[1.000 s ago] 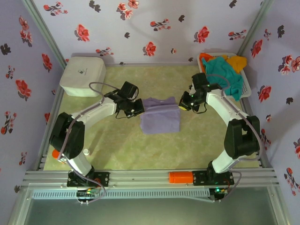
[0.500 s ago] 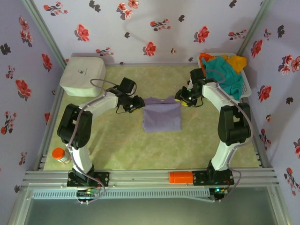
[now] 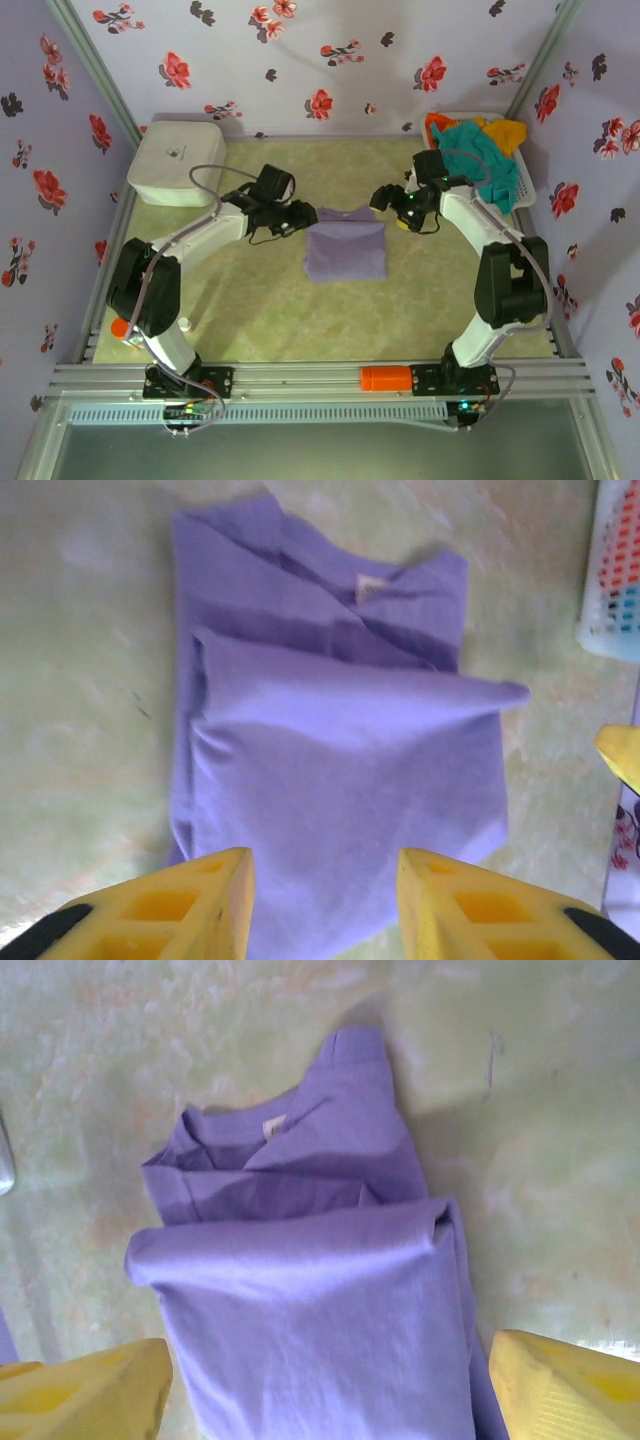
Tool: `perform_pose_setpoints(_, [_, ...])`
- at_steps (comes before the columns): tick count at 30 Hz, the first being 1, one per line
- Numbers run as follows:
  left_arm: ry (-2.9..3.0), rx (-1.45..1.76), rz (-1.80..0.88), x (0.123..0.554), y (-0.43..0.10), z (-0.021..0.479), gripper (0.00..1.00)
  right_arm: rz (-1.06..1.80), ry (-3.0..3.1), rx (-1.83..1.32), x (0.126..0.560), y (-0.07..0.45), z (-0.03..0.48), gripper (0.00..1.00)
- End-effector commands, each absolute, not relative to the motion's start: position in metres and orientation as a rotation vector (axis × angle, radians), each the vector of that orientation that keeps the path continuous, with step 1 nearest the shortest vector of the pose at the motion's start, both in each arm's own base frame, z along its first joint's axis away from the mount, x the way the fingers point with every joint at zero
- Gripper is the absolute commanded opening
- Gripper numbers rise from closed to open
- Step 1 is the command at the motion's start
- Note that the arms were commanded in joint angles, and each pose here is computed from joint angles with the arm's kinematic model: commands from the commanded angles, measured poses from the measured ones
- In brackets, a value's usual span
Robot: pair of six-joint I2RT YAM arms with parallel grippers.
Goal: Fold and stack the t-shirts
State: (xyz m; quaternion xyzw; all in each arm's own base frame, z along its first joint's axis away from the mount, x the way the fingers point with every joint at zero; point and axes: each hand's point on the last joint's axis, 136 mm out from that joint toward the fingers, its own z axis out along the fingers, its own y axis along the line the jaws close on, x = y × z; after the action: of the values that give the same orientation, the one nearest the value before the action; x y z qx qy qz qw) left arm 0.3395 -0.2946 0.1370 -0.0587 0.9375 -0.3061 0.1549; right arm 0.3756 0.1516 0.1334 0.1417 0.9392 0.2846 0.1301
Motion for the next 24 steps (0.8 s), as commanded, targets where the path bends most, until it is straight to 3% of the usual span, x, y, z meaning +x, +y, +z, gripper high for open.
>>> perform_pose_setpoints(1, [2.686,-0.167,-0.903,0.327,-0.306,0.131,0.41,0.917,2.696,0.421,0.358,0.159,0.147,0.83])
perform_pose_setpoints(8, [2.646,0.088,-0.735,0.344,-0.291,0.121,0.45,0.683,2.711,0.243,0.373,0.139,0.133,0.76])
perform_pose_setpoints(14, [2.659,0.236,-0.63,0.365,-0.289,0.109,0.49,0.686,2.748,0.208,0.398,0.147,0.107,0.69])
perform_pose_setpoints(24, [2.712,0.181,-0.614,0.382,-0.29,0.083,0.49,0.682,2.803,0.21,0.41,0.15,0.075,0.65])
